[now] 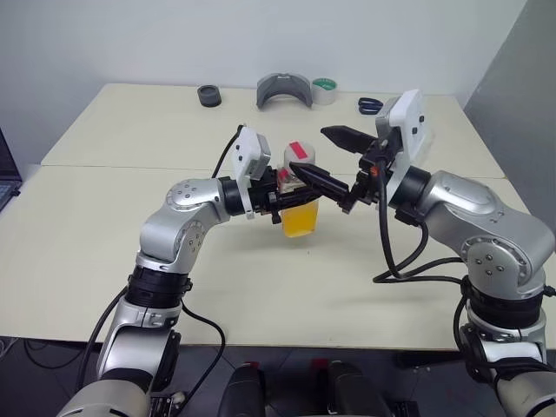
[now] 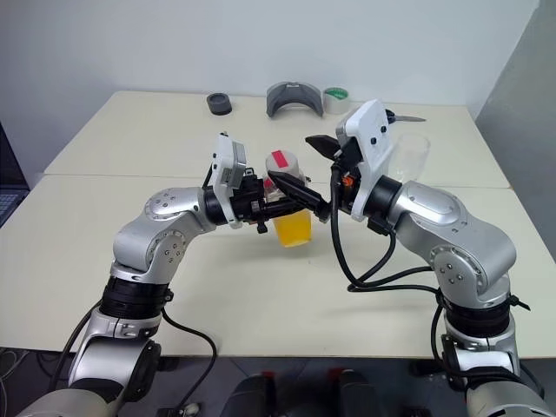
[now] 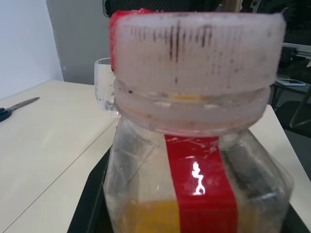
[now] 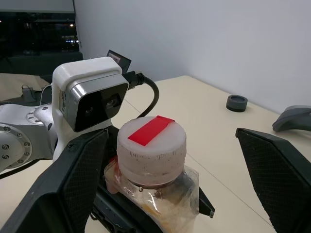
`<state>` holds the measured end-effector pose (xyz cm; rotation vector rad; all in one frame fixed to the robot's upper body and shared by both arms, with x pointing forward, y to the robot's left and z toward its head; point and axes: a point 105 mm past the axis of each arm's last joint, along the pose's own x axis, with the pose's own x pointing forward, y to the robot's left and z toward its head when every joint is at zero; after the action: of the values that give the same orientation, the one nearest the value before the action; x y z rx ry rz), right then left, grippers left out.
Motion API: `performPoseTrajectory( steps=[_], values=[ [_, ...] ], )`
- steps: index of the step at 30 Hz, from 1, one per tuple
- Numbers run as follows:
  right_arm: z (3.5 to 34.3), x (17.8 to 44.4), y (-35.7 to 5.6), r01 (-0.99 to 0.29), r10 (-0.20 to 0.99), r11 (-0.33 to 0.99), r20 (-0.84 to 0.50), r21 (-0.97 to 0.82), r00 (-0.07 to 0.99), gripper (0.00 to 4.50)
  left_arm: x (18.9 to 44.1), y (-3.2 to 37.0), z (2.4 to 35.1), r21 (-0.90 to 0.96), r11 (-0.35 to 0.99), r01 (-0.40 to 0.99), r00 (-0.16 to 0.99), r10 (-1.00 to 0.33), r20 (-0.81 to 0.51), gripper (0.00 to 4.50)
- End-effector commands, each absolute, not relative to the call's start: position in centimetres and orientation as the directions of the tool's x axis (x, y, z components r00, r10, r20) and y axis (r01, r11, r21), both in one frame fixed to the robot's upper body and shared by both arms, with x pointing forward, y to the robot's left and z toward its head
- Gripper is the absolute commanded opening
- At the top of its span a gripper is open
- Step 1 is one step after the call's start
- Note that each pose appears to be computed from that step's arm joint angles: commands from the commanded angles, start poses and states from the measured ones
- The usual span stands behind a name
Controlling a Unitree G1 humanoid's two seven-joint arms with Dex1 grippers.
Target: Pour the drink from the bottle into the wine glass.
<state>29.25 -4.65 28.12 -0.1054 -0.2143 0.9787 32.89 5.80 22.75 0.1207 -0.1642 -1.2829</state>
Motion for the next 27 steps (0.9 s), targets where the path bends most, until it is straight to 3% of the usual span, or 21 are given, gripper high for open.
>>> performPoseTrajectory(
  steps=[1, 14, 27],
  values=[
    [29.1, 28.8, -4.8, -0.803, 0.830, 0.557, 0.175, -0.213, 0.530, 4.49, 32.3, 5.4, 24.7, 0.243, 0.261, 0.934, 0.244, -0.965, 0.098, 1.79],
    [28.7, 30.0, -5.1, -0.771, 0.802, 0.598, 0.160, -0.218, 0.576, 4.49, 32.1, 5.1, 25.0, 0.238, 0.262, 0.935, 0.243, -0.964, 0.105, 1.79],
    [28.6, 29.5, -6.2, -0.764, 0.795, 0.606, 0.147, -0.221, 0.588, 4.49, 32.1, 5.0, 25.1, 0.239, 0.258, 0.936, 0.240, -0.965, 0.105, 1.79]
  ],
)
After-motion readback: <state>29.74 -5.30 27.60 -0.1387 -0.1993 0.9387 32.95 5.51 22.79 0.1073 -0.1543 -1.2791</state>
